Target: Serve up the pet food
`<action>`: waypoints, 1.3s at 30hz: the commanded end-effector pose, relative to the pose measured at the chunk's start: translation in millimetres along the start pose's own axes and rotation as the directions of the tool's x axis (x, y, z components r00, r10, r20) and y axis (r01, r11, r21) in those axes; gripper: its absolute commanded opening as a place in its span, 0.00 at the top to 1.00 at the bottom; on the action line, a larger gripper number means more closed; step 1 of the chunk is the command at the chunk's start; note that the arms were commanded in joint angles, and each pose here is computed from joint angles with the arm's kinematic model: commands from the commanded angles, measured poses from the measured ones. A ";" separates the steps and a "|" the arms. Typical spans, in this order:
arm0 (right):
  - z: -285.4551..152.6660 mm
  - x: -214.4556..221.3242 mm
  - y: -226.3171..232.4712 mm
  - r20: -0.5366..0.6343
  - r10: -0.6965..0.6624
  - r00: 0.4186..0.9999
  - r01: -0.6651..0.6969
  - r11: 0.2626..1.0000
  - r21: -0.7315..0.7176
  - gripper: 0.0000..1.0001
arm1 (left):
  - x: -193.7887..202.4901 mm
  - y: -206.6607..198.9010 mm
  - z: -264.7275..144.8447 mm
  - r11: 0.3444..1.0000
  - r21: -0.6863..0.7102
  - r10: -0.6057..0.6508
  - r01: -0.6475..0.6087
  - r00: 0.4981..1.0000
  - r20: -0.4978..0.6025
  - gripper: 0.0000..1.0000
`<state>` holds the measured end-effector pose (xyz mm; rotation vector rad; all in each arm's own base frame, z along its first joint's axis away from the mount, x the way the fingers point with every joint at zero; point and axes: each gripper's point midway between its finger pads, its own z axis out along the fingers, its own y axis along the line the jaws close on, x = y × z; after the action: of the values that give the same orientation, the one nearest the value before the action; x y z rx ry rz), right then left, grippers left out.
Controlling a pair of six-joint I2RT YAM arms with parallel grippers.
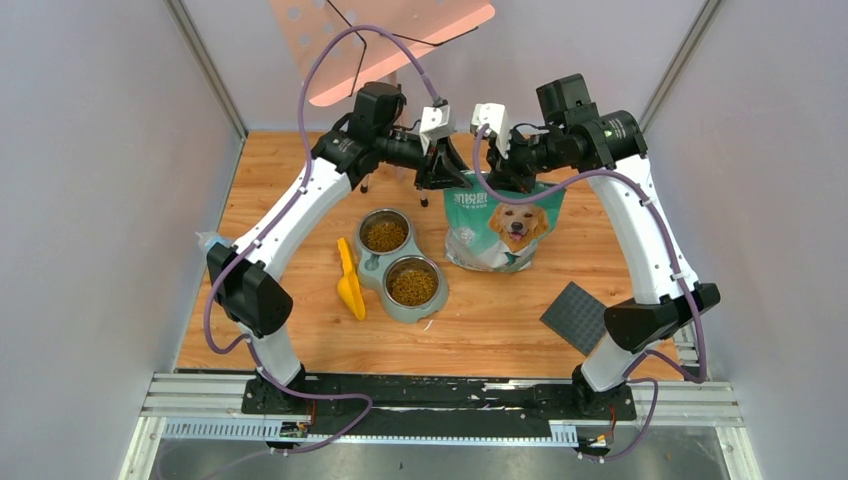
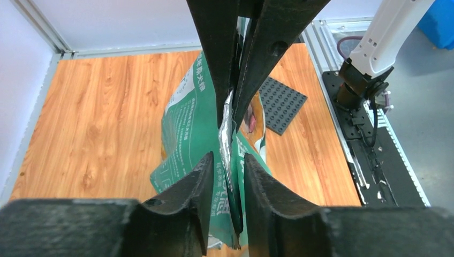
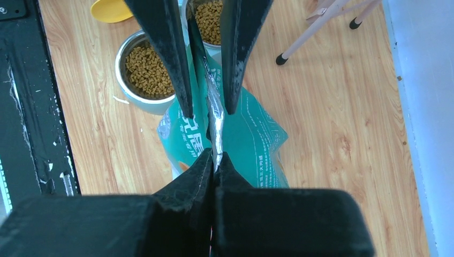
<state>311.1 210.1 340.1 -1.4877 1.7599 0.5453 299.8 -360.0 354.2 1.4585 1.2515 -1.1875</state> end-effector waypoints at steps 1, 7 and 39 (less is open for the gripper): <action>-11.3 -10.5 -2.5 0.028 -0.015 1.000 0.014 1.000 0.018 1.00 | -13.5 -1.4 10.0 0.996 -0.016 0.083 -0.083 0.996 0.025 0.64; -14.5 -6.7 -4.3 0.008 -0.013 1.000 0.012 0.999 0.043 0.92 | -12.7 2.8 16.9 0.998 -0.004 0.070 -0.070 0.997 0.016 0.88; -41.2 6.5 -9.8 -0.011 -0.015 1.000 0.016 0.995 0.098 0.61 | -14.5 6.9 38.6 0.999 0.000 0.050 -0.050 0.999 0.018 1.00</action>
<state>310.1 175.7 336.2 -1.4609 1.8431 0.4920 297.9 -398.5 353.8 1.4660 1.2168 -1.2077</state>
